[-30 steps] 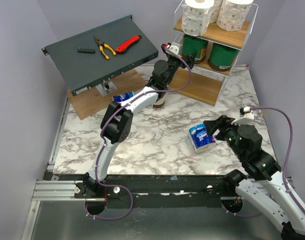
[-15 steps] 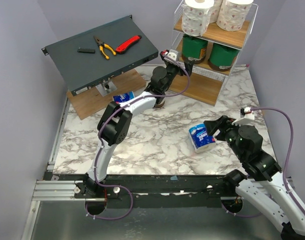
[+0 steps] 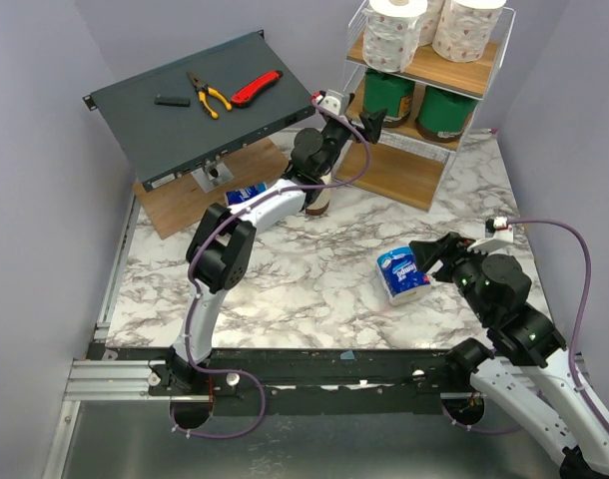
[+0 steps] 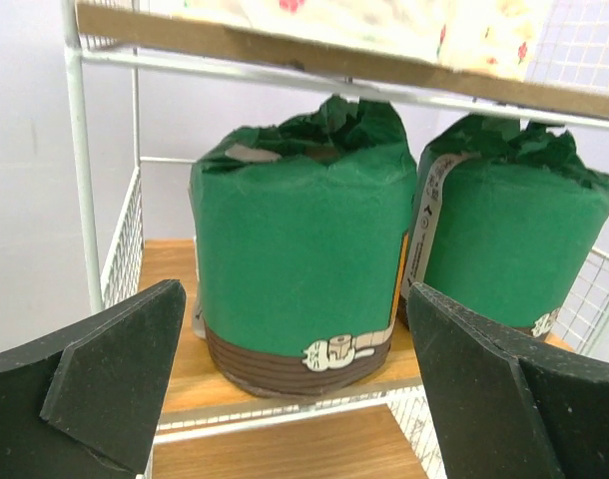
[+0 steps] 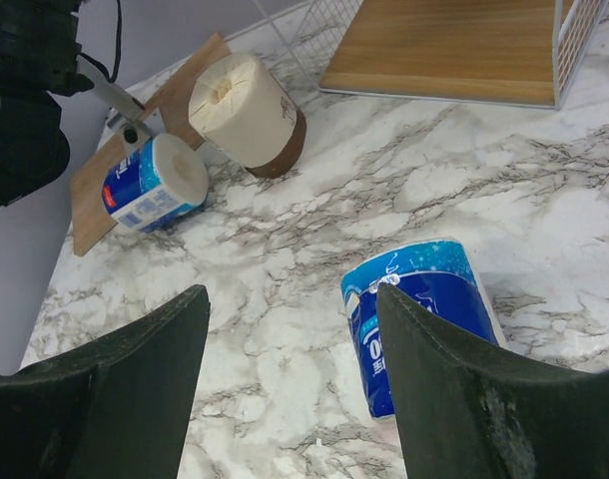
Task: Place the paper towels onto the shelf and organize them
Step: Pick up the paper towel from the center of the board.
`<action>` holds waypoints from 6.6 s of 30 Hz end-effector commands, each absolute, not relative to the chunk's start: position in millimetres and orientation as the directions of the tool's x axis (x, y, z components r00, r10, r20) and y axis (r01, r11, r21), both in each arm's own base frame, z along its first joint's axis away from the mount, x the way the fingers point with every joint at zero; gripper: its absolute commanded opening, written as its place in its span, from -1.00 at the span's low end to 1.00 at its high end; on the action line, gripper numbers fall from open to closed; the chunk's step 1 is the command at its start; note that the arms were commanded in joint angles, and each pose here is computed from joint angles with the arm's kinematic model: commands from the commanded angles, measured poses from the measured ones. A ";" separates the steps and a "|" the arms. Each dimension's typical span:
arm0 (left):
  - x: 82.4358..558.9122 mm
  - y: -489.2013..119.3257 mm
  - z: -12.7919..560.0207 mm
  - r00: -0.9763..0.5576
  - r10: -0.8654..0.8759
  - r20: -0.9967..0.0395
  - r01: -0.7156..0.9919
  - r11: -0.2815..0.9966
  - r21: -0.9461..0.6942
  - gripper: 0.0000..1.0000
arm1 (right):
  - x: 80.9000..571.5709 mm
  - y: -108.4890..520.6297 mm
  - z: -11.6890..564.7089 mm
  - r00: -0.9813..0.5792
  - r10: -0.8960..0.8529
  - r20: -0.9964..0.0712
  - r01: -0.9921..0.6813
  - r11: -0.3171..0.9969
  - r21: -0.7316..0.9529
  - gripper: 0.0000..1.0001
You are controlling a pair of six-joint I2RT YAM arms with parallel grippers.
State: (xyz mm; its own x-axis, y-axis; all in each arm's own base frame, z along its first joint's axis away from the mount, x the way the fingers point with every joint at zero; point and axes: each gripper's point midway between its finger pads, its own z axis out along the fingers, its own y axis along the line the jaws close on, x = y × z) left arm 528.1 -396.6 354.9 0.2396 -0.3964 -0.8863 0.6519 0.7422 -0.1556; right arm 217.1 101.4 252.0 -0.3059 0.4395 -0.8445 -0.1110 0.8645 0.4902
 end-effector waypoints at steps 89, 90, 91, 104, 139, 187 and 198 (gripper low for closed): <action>374.9 -310.1 319.2 -0.028 -0.230 -0.973 0.476 0.853 -0.215 0.87 | 226.6 104.7 235.3 -0.310 0.459 -0.833 -0.084 0.859 0.505 0.52; 368.4 -299.4 313.6 -0.042 -0.233 -0.972 0.452 0.863 -0.227 0.87 | 228.1 104.7 234.5 -0.308 0.465 -0.830 -0.076 0.857 0.509 0.55; 363.5 -289.8 307.5 -0.060 -0.239 -0.969 0.425 0.872 -0.241 0.88 | 229.5 105.5 233.4 -0.310 0.469 -0.827 -0.073 0.856 0.512 0.58; 293.6 -184.4 227.1 -0.387 -0.229 -0.893 0.065 0.959 -0.274 0.97 | 253.5 119.3 220.3 -0.318 0.632 -0.707 0.052 0.756 0.653 0.99; 229.6 -129.7 138.7 -0.480 -0.562 -0.673 -0.127 0.804 -0.581 0.93 | 386.4 275.8 212.8 -0.337 0.087 -0.937 -0.356 0.910 0.213 0.64; 211.5 -134.4 121.7 -0.474 -0.641 -0.604 -0.072 0.712 -0.698 0.83 | 482.5 366.2 122.2 -0.326 -0.430 -0.842 -0.505 0.832 -0.230 0.46; 212.9 -135.6 122.4 -0.473 -0.633 -0.613 -0.061 0.718 -0.693 0.83 | 484.4 365.1 99.9 -0.362 -0.491 -0.792 -0.520 0.812 -0.266 0.26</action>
State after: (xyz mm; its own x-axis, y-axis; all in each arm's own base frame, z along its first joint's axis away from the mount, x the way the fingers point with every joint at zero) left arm 212.6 -131.1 123.0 -0.4627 -0.6356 -0.6180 -0.0791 0.7239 -0.6853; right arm 487.2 368.8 123.1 -0.3210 -0.4322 -0.8427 -0.5120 0.8278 -0.2295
